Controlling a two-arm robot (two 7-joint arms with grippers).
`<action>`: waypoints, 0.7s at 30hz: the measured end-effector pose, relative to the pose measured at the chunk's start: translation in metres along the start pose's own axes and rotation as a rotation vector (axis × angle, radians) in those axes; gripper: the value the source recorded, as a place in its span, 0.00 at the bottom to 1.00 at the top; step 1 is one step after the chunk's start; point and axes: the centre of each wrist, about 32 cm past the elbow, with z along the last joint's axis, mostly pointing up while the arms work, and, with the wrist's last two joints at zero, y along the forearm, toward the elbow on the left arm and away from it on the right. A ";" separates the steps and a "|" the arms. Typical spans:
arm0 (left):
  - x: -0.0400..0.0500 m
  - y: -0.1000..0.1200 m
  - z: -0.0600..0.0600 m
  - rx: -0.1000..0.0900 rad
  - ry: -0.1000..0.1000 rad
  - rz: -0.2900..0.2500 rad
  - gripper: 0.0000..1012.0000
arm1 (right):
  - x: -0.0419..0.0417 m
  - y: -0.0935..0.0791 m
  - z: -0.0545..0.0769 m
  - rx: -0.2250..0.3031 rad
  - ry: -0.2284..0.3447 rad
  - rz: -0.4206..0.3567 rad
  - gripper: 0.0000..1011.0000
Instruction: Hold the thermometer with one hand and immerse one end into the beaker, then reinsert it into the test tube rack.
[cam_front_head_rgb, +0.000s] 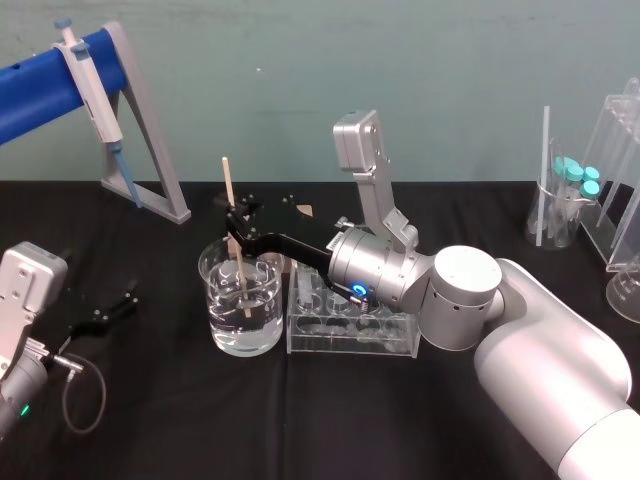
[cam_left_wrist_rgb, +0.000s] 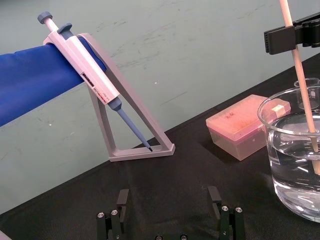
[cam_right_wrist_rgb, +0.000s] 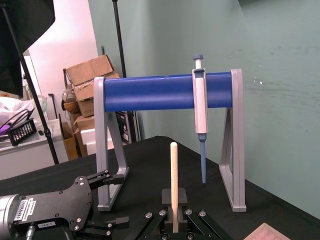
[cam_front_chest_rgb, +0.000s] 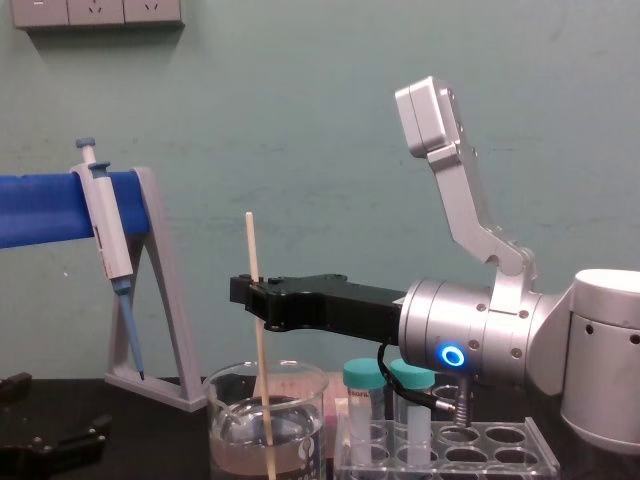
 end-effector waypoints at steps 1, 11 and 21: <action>0.0000 0.000 0.000 0.000 0.000 0.000 0.99 | 0.0000 0.000 0.000 0.000 0.000 0.000 0.05; 0.0000 0.000 0.000 0.000 0.000 0.000 0.99 | 0.0000 0.000 0.000 0.000 0.000 0.000 0.05; 0.0000 0.000 0.000 0.000 0.000 0.000 0.99 | 0.0000 0.000 0.000 0.000 0.000 0.000 0.05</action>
